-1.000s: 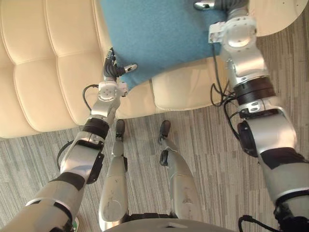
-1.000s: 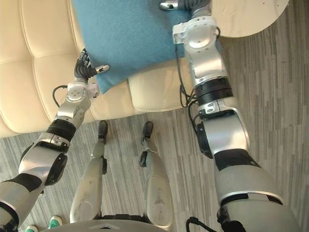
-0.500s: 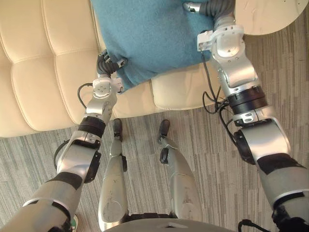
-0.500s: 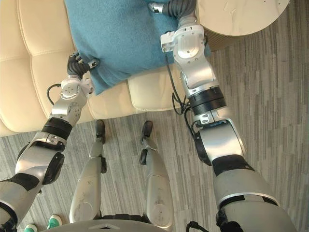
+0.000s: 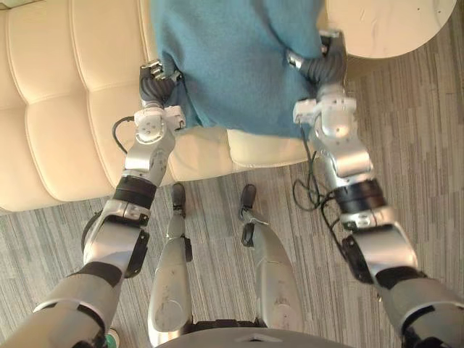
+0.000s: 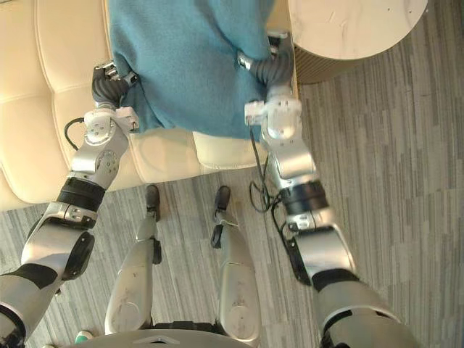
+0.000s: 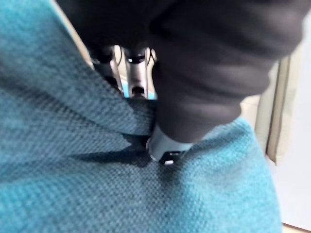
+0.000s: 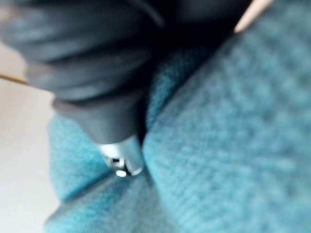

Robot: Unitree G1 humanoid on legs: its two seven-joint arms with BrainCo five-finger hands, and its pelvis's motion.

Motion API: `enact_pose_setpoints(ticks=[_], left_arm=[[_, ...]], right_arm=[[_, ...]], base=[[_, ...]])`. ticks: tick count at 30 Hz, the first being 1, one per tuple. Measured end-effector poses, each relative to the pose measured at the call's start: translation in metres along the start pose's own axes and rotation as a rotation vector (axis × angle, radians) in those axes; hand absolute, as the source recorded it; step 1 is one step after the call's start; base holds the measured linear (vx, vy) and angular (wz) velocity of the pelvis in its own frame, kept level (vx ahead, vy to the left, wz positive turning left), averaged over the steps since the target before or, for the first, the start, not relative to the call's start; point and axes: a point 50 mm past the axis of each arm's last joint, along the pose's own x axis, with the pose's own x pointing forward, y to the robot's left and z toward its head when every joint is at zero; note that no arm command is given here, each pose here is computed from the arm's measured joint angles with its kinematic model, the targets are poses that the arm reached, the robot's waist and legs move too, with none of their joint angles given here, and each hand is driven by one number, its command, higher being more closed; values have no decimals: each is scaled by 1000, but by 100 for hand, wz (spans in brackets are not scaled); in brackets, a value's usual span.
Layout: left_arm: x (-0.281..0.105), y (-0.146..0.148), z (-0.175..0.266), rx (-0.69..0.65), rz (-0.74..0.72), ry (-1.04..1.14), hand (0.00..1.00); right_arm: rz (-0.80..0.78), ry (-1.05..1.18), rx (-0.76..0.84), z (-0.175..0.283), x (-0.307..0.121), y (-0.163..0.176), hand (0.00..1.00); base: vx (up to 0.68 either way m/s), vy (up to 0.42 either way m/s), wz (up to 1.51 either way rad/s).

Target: Pick up cushions and gather them together orderly.

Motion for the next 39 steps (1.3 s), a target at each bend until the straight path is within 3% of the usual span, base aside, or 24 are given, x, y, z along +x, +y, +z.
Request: enact_pose_setpoints(ticks=[8,16,26,39], left_arm=[[-43,3,-19,22,-13,-31,100],[-136,32,-74,-10,121,147,100],[-191,59,-106,46,154,322,100],[-219,73,-128,96,157,452,100]], right_arm=[[-86,177,183,-44,-73,5,100],[-90,375,293,-69,-162,18,100],[-15,536,295,-90,-213,17,100],[-9,665,247,-110,-238,14,100]], base=[[12,-27,2],[88,-18,7],[81,23,4],[3,12,-1]])
